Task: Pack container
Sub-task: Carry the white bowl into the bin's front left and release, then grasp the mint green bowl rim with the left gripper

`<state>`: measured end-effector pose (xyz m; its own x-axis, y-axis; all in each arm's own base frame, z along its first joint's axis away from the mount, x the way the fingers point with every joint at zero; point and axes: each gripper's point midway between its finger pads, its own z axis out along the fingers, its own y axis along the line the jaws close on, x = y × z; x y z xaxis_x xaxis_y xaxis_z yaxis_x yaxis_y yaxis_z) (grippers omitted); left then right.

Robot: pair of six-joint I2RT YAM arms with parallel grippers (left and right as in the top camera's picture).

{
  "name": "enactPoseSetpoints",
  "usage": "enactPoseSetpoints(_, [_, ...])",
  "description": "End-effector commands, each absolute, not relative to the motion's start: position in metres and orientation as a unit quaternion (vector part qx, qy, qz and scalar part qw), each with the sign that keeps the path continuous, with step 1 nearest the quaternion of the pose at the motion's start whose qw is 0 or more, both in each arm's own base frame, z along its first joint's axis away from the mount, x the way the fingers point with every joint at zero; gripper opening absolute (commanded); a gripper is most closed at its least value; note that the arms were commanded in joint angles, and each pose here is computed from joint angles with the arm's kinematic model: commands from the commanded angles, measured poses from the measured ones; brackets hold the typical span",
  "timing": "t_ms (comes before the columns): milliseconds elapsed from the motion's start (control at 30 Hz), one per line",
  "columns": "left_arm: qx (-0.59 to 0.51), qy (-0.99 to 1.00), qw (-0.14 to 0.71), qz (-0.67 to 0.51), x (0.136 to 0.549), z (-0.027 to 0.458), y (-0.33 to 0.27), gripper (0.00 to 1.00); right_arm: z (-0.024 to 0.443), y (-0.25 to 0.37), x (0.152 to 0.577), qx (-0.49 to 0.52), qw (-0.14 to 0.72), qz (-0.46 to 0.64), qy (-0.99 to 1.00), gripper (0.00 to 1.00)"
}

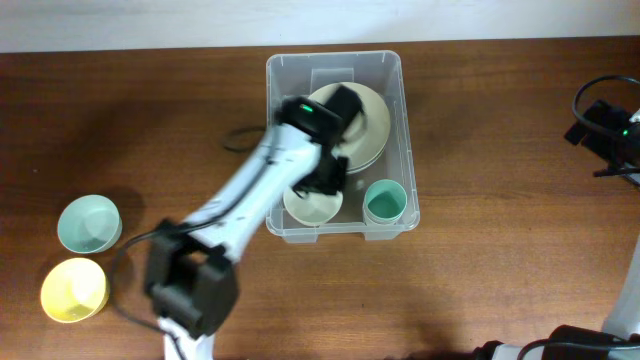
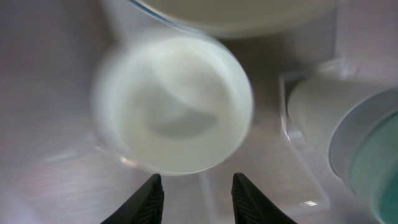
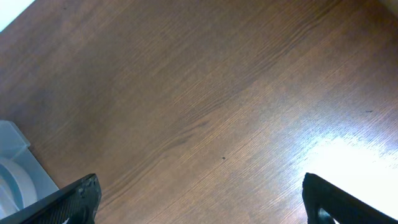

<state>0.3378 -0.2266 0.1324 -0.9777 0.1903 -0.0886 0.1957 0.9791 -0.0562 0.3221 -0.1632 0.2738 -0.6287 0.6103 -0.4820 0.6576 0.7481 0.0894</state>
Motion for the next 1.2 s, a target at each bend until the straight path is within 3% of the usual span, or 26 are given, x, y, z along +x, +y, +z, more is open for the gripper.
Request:
enactPoseSetpoints(0, [0.006,0.979,0.199,-0.033,0.369,0.243,-0.149,0.49,0.275,-0.165,0.323,0.356,0.251,-0.046,0.899,0.99])
enactPoseSetpoints(33, [-0.053,0.968,0.246,-0.011,0.374,0.275,-0.097,0.61,0.275,-0.165,0.323,0.356,0.251,-0.046,0.899,0.99])
enactPoseSetpoints(100, [-0.115,0.955,0.273,0.009,0.372,0.295,-0.046,0.67,0.275,-0.165,0.323,0.356,0.251,-0.046,0.899,0.99])
enactPoseSetpoints(233, [-0.226,0.935,0.271,0.039,0.362,0.301,0.043,0.70,0.275,-0.165,0.323,0.356,0.251,-0.046,0.899,0.99])
enactPoseSetpoints(400, [-0.323,0.923,0.194,0.072,0.347,0.253,0.120,0.72,0.275,-0.165,0.323,0.356,0.251,-0.046,0.899,0.99])
enactPoseSetpoints(833, [-0.377,0.923,0.002,0.077,0.345,0.087,0.171,0.73,0.275,-0.165,0.323,0.356,0.251,-0.046,0.899,0.99])
enactPoseSetpoints(1100, [-0.365,0.926,-0.063,0.076,0.344,0.025,0.172,0.72,0.275,-0.165,0.323,0.355,0.251,-0.047,0.899,0.99])
enactPoseSetpoints(1167, [-0.364,0.926,-0.069,0.075,0.344,0.018,0.172,0.65,0.275,-0.165,0.323,0.356,0.251,-0.047,0.899,0.99])
